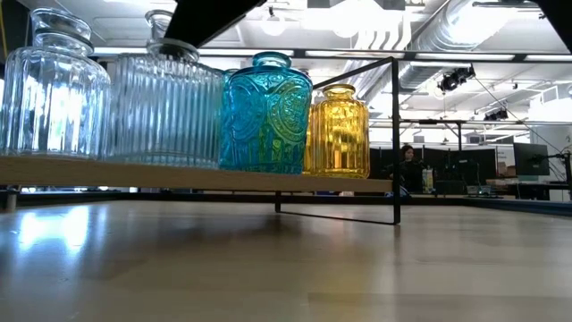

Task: Sort vases onto shelf
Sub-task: Put the transparent vase on the shelf aligned with the other transparent vases

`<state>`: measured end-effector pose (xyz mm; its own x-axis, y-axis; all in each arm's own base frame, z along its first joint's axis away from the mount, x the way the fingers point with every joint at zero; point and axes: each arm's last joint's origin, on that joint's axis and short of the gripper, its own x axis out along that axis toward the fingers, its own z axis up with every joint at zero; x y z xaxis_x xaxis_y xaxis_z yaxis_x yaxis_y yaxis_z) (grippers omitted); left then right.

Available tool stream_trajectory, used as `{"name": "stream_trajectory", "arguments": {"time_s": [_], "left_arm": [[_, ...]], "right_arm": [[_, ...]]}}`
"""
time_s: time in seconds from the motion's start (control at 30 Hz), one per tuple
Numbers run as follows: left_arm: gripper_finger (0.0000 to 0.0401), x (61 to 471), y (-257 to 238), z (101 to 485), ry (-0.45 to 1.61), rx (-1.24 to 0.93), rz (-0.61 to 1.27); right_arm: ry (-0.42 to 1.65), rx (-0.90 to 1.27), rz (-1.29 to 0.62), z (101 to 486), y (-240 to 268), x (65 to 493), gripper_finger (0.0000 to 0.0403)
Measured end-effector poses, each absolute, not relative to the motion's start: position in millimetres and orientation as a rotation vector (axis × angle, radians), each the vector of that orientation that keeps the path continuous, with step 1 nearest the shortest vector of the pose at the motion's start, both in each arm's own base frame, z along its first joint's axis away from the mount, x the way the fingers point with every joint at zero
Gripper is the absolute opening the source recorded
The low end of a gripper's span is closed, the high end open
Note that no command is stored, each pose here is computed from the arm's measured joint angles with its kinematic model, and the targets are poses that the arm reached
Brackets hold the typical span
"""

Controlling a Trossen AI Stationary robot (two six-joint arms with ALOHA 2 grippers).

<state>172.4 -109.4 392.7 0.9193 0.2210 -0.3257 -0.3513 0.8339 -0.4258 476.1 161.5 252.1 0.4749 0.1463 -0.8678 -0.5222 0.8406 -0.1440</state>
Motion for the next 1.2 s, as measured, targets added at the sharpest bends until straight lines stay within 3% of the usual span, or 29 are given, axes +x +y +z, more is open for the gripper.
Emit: {"name": "stream_trajectory", "arguments": {"time_s": [0.7, 1.2], "left_arm": [[0.0000, 173.2, -109.9, 394.5, 0.254, -0.517, 0.302], [0.0000, 173.6, -110.1, 395.5, 0.243, -0.525, 0.301]], "right_arm": [[0.915, -0.387, 0.507, 255.7, 166.0, 481.4, 0.0000], [0.926, -0.426, 0.355, 256.0, 167.4, 480.7, 0.0000]]}}
